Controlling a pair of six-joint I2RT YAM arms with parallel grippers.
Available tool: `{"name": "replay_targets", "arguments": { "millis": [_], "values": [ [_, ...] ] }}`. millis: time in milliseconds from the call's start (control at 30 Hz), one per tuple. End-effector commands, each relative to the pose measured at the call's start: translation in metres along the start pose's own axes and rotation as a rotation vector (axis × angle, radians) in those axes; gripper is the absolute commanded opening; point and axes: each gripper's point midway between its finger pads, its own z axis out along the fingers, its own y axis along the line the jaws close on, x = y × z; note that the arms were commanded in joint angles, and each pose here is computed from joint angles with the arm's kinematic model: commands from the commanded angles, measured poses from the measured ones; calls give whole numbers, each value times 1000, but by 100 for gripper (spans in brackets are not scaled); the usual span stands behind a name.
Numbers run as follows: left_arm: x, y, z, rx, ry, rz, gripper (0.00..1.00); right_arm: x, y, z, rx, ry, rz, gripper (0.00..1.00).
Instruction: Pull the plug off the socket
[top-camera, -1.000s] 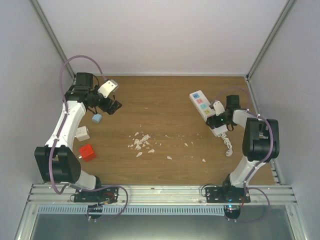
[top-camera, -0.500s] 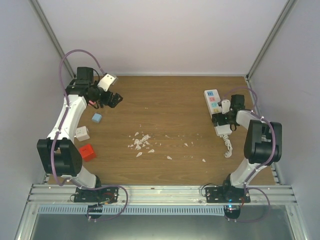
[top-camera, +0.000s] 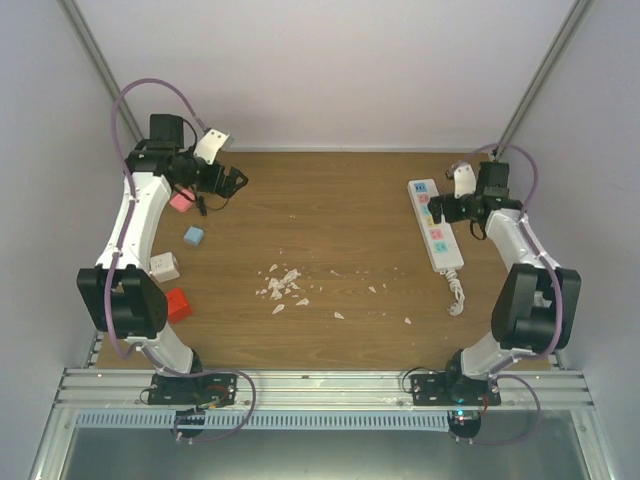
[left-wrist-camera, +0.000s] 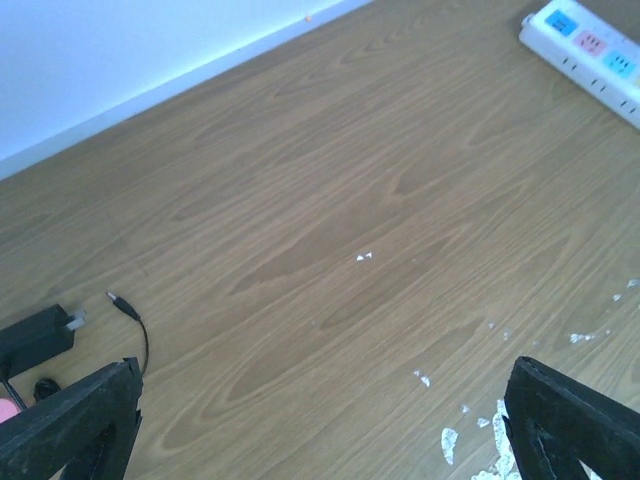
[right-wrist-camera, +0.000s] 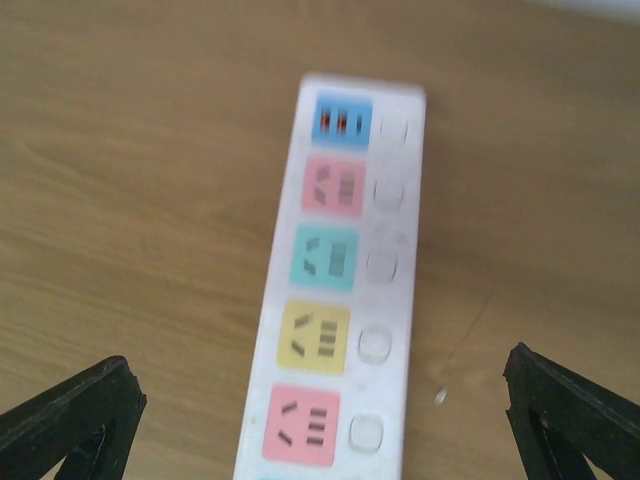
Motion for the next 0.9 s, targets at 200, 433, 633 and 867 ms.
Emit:
{"name": "replay_targets", "arguments": {
  "millis": [200,433,633,867],
  "values": [
    [-25,43,-45,-54,-122,-161,99,-112,20,-109,-65,-342,-153,100],
    [6,75,-77,-165,-151,-216,99,-117,30,-148,-47,-450,-157,100],
    [49,93,-86,-213,-129,-278,99,-87,36,-146,-55,-433,-111,100],
    [70,93,-88,-264,-141,-313,99,-69,41,-139,-63,-405,-136,100]
  ]
}}
